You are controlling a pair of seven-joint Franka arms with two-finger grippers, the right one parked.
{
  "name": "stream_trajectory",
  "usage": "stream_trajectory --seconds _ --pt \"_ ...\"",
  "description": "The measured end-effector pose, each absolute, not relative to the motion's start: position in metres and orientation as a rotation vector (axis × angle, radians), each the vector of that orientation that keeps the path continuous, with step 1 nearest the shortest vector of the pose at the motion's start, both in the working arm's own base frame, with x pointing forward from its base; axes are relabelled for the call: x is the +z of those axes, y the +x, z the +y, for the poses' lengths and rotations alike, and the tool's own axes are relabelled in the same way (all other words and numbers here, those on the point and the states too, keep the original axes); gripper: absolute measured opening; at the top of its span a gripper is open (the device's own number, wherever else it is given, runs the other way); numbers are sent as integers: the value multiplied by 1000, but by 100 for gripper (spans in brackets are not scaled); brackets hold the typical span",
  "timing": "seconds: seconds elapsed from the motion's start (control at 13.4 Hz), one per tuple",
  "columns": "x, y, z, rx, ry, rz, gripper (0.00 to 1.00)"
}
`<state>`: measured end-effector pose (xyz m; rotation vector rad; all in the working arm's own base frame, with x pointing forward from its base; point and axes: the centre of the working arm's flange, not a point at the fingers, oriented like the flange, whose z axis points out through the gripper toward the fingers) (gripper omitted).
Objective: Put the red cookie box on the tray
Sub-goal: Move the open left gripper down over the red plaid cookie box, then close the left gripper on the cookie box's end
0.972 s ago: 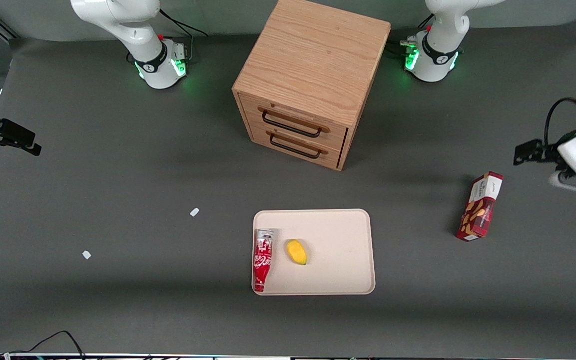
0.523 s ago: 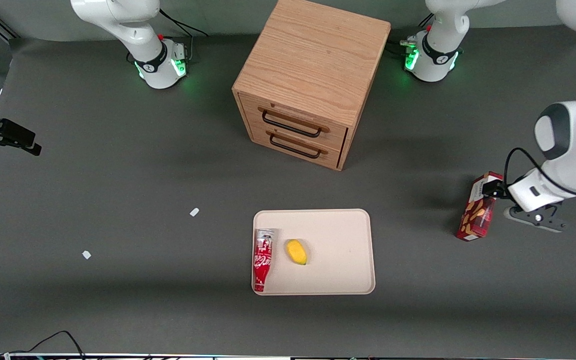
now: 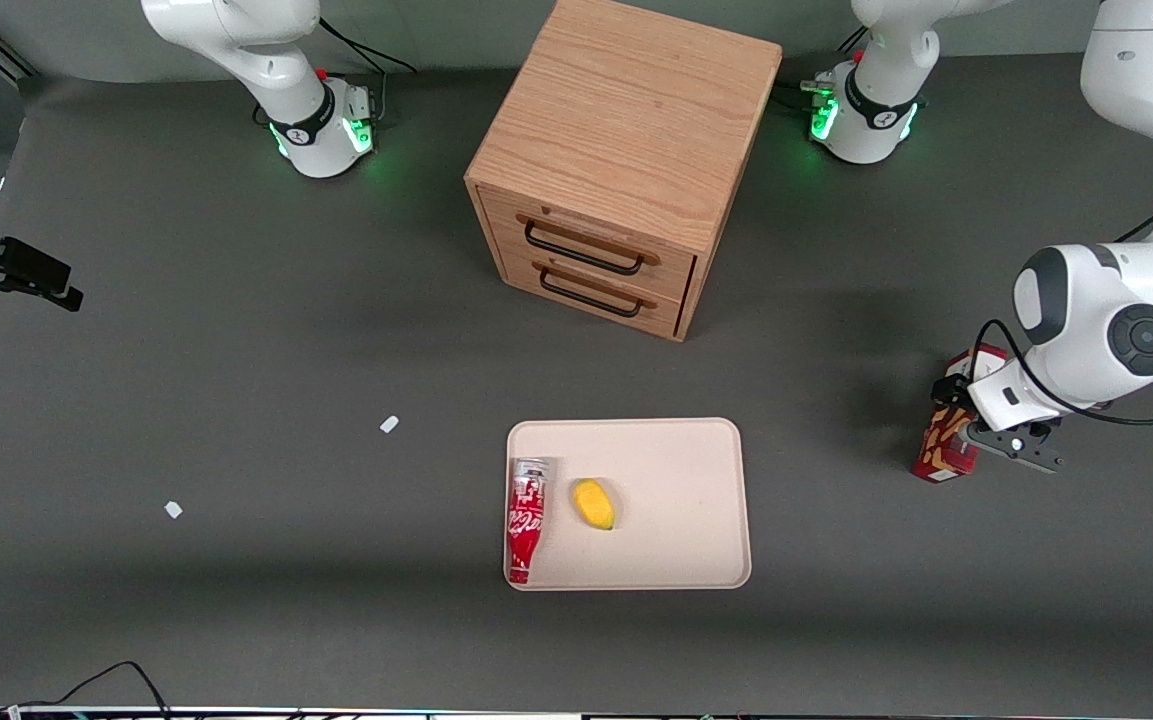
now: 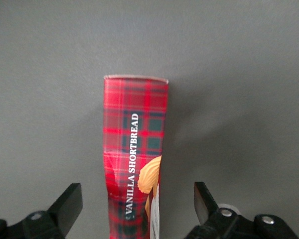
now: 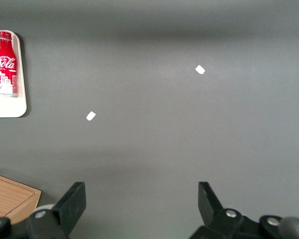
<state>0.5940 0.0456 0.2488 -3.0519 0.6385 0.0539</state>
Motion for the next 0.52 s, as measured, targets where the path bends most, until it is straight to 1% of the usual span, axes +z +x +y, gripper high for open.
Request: stream_trajectory --seconds 0.15,0.22,0.3,0.37,0.52 --pt "236 591 48 72 -3056 640 100" --pt "232 591 48 81 -3057 641 97" --pt "229 590 48 87 -3059 642 96" --pt "229 590 48 89 -3059 642 89" --pt "229 590 48 89 -3059 642 62"
